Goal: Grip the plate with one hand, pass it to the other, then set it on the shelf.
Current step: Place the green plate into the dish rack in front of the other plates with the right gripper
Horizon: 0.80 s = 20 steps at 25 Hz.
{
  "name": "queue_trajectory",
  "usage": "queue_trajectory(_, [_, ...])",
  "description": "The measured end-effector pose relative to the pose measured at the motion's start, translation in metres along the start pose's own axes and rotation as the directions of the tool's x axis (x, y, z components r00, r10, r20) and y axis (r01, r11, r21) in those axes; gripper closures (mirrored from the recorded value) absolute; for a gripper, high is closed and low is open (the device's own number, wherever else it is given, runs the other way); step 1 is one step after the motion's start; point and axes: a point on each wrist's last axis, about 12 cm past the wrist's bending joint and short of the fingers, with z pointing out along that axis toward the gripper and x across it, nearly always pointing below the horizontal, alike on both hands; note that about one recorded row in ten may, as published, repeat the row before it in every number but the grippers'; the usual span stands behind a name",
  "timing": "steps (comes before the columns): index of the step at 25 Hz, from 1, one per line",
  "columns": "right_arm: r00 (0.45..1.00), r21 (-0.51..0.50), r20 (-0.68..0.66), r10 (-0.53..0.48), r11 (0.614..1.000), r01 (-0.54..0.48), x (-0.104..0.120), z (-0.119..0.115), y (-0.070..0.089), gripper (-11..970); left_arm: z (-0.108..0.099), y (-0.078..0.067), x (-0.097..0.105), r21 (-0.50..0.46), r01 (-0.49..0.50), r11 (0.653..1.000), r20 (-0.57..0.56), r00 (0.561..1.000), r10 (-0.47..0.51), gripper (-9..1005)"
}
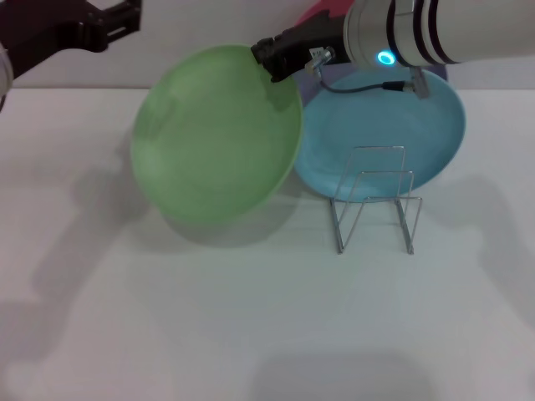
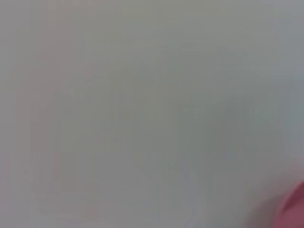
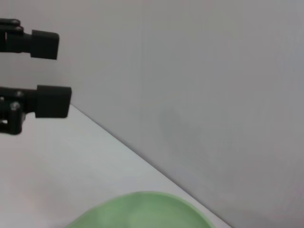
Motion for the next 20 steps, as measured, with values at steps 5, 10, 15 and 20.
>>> queue_trajectory(5, [0.999,0.026,0.042,-0.003,1.0,0.001,-0.001,-0.006,-0.003,939,-0.001,0.007,0.006,-0.068,0.011,0.998,0.035,0.999,-0.008,175])
queue_trajectory(10, [0.989,0.064,0.141,-0.04,0.997,0.031,-0.002,-0.024,-0.005,939,-0.003,0.017,0.023,-0.183,0.051,0.982,0.098,0.995,-0.033,176])
queue_trajectory(15, [0.965,0.057,0.254,-0.073,0.997,0.06,-0.001,-0.046,0.0,939,-0.001,0.017,0.045,-0.25,0.078,0.965,0.121,0.991,-0.048,177])
queue_trajectory(20, [0.925,0.071,0.355,-0.136,0.99,0.119,0.011,-0.068,0.007,940,-0.006,0.016,0.06,-0.319,0.094,0.943,0.161,0.986,-0.044,178])
